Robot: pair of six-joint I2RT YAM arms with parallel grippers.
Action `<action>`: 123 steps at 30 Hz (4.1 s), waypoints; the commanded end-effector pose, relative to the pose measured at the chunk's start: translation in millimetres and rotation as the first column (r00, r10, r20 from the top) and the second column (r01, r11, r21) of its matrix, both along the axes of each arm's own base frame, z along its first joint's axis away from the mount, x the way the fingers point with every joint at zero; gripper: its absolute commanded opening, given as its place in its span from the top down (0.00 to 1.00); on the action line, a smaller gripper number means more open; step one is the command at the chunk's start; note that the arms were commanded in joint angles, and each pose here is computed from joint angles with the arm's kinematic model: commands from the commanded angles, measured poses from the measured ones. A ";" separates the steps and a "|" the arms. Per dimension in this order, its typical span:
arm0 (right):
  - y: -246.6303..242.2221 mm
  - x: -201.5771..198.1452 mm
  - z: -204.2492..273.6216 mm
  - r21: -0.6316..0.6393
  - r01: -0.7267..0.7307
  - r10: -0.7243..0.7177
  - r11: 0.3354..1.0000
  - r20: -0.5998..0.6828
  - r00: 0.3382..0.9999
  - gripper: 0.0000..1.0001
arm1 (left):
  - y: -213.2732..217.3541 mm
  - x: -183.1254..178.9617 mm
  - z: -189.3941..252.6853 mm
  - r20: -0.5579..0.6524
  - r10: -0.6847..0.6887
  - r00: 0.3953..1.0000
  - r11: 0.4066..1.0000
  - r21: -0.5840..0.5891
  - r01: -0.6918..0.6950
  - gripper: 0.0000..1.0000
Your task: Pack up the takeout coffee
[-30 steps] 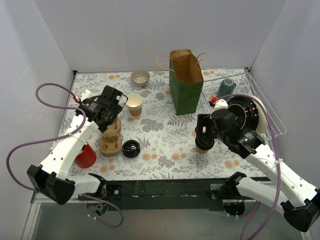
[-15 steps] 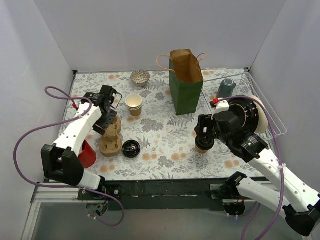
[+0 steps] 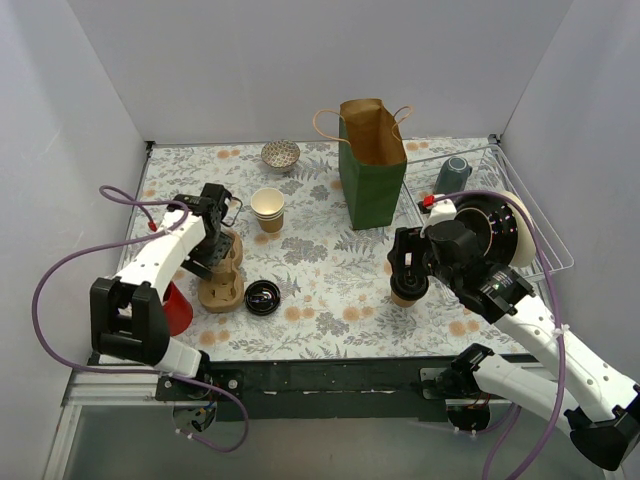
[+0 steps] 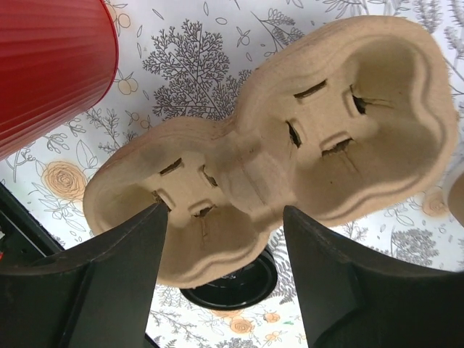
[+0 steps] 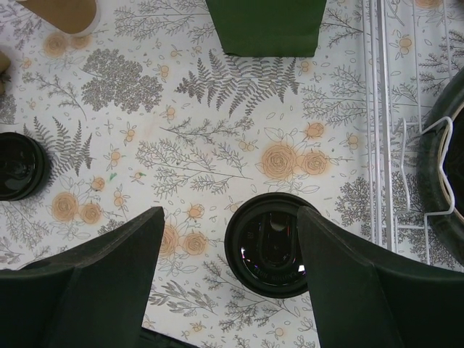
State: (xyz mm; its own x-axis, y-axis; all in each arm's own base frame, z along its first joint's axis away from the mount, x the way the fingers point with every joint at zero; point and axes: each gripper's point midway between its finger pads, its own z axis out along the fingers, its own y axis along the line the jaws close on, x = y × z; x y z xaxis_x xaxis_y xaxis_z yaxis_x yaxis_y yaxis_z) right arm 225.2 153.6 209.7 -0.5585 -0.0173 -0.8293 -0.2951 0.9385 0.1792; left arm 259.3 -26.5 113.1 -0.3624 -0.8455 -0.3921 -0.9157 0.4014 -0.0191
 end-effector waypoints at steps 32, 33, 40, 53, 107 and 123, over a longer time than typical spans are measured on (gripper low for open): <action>5.1 10.0 -7.8 -0.017 -0.013 0.013 1.000 0.026 1.000 0.19 | 6.5 38.7 -15.7 0.169 0.546 0.821 0.838 -0.100 -0.536 0.49; 4.9 9.6 -8.8 -0.018 -0.012 0.012 1.000 0.023 1.000 0.19 | 6.5 38.8 -14.9 0.170 0.545 0.821 0.839 -0.101 -0.535 0.50; 6.8 9.8 -8.2 -0.012 -0.019 0.019 1.000 0.024 1.000 0.20 | 5.1 41.7 -7.1 0.182 0.535 0.825 0.845 -0.115 -0.523 0.57; 9.4 10.2 -9.5 -0.012 -0.027 0.028 1.000 0.019 0.999 0.20 | 2.7 46.1 6.1 0.189 0.509 0.840 0.861 -0.126 -0.493 0.59; -10.0 212.1 133.0 -0.145 0.178 -0.143 0.973 0.225 0.964 0.34 | -44.7 92.4 207.7 0.747 -0.204 0.633 0.935 -0.043 0.352 0.71; 5.8 220.8 78.1 -0.125 0.137 -0.128 0.983 0.084 0.988 0.48 | -46.3 87.5 223.7 0.777 -0.236 0.584 0.923 -0.010 0.385 0.69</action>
State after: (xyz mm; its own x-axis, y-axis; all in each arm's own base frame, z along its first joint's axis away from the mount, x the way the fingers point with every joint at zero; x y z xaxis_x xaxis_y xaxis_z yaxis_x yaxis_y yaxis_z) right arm 444.8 155.3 293.7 -0.4842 -0.0886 -0.8705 -0.1740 0.9847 -0.0034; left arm 352.7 -75.4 308.1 -0.2898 -0.8188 -0.4955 -0.4309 0.5739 -0.6964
